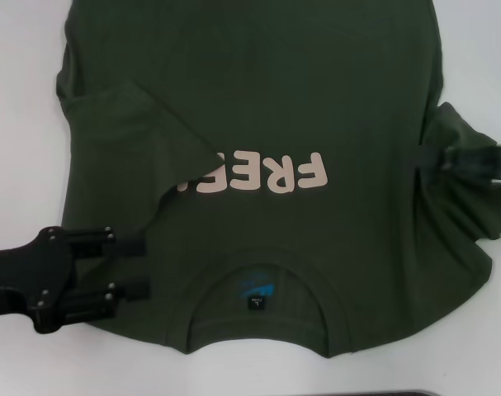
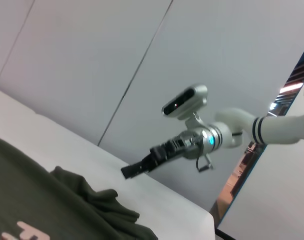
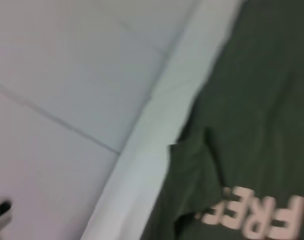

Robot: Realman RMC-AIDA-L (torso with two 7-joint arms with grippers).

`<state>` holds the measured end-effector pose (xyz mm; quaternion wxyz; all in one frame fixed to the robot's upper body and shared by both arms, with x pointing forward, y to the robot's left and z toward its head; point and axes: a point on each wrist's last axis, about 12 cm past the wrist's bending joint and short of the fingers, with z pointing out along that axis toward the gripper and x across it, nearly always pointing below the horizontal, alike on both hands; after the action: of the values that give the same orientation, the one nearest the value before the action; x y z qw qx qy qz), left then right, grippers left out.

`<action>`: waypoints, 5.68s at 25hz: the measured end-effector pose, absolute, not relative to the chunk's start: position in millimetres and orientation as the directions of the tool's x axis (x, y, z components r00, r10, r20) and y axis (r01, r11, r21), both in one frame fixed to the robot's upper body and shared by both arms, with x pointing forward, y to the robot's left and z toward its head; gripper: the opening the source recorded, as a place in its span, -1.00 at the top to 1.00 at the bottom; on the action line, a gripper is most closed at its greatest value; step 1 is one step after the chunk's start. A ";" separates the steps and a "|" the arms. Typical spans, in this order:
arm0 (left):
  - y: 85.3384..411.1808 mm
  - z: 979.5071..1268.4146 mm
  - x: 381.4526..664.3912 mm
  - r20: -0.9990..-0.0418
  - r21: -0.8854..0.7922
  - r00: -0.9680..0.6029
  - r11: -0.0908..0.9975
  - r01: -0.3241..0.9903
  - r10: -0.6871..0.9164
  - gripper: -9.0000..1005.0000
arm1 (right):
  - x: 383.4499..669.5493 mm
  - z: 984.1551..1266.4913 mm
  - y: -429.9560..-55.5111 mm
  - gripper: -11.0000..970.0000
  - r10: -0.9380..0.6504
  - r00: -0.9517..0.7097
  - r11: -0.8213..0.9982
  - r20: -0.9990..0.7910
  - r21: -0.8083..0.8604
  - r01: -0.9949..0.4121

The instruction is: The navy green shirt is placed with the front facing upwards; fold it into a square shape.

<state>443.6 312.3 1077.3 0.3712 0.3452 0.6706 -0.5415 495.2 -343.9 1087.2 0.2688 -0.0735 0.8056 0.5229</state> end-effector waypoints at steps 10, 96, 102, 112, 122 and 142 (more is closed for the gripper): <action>314.6 1079.7 445.0 -0.856 -0.496 -0.512 0.171 0.851 0.066 -0.17 | 507.6 1112.7 -404.0 -0.83 0.246 -0.931 0.631 -0.271 0.774 -0.059; 312.7 1081.6 455.2 -0.892 -0.427 -0.447 0.201 0.882 0.065 -0.17 | 518.2 1082.4 -404.1 -0.82 0.535 -0.845 0.521 0.003 0.786 0.333; 312.9 1081.9 456.2 -0.893 -0.425 -0.445 0.202 0.882 0.067 -0.16 | 517.7 1077.5 -402.5 -0.82 0.551 -0.834 0.510 0.009 0.788 0.346; 312.5 1081.1 457.4 -0.893 -0.423 -0.445 0.213 0.881 0.069 -0.17 | 520.2 1075.5 -399.7 -0.82 0.556 -0.831 0.500 0.018 0.791 0.352; 312.0 1081.6 458.6 -0.894 -0.421 -0.443 0.211 0.882 0.070 -0.17 | 521.8 1083.2 -408.3 -0.82 0.550 -0.835 0.517 -0.006 0.788 0.335; 310.1 1084.1 460.6 -0.897 -0.420 -0.439 0.201 0.885 0.057 -0.16 | 536.5 1092.1 -395.3 -0.82 0.364 -0.919 0.678 -0.152 0.720 0.150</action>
<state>460.6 310.1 1084.1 0.3949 0.3532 0.6669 -0.5240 536.5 -395.3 1092.1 0.1427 0.1422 0.9047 0.3754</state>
